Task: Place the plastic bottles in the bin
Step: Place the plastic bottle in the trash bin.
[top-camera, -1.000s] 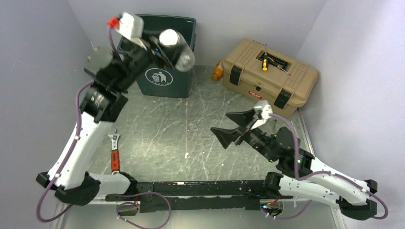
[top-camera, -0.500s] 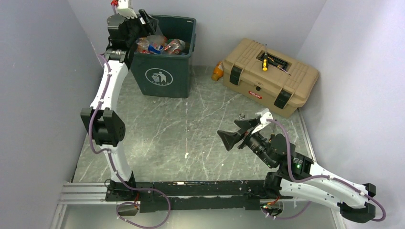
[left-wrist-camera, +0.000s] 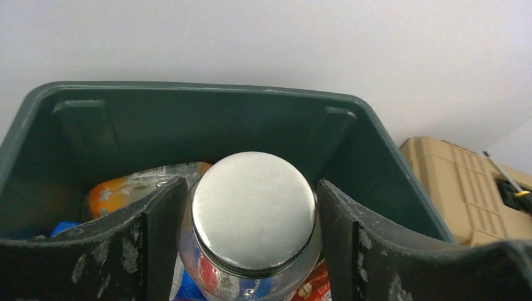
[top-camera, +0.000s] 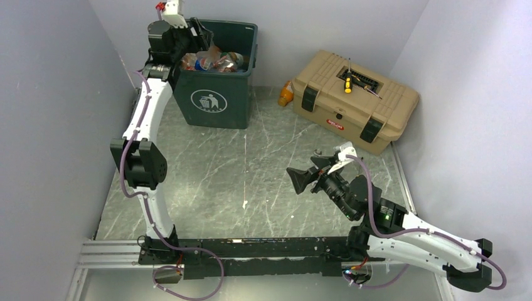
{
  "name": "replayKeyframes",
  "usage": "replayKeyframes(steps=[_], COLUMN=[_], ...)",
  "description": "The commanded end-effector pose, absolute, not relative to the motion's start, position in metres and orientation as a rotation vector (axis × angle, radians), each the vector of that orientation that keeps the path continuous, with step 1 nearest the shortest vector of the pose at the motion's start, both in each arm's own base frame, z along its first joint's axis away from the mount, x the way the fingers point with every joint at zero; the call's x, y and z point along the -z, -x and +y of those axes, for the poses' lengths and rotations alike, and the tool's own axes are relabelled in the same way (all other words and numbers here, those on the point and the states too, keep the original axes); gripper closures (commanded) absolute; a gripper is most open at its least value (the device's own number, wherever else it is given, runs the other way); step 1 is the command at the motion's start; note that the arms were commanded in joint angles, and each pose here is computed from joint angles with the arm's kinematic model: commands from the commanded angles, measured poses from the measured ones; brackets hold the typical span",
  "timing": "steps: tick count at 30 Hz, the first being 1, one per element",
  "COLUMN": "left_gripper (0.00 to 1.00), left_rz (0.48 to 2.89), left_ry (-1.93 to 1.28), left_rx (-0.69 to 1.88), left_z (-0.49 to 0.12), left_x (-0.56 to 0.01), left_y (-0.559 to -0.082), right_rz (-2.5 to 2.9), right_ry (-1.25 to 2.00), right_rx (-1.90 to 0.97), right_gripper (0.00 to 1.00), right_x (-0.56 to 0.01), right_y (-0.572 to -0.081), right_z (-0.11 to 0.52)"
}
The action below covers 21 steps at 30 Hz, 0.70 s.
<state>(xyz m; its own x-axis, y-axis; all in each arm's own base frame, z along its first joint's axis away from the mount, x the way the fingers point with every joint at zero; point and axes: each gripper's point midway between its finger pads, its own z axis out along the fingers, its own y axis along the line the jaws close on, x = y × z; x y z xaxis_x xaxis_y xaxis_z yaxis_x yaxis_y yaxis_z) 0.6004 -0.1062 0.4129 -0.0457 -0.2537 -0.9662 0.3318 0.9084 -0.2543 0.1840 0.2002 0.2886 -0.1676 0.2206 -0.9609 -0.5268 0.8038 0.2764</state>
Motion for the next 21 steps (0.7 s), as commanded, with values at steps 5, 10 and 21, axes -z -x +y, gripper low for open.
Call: replayKeyframes(steps=[5,10,21], left_gripper=[1.0,1.0,1.0], left_rz=[1.56,1.459,1.479], left_ry=[-0.066,-0.128,-0.078], left_rx=[0.506,0.926,0.78], left_z=[-0.115,-0.166,-0.147], left_x=[-0.388,-0.398,-0.396], left_y=[-0.609,-0.606,-0.619], right_rz=[1.591,1.608,1.607], right_ry=[0.208,0.233,0.23], right_rx=[-0.666,-0.655,-0.635], right_gripper=[0.0,0.0,0.0], right_x=[-0.29,-0.289,-0.287], right_y=[-0.188,-0.191,-0.191], right_z=[0.199,0.207,0.203])
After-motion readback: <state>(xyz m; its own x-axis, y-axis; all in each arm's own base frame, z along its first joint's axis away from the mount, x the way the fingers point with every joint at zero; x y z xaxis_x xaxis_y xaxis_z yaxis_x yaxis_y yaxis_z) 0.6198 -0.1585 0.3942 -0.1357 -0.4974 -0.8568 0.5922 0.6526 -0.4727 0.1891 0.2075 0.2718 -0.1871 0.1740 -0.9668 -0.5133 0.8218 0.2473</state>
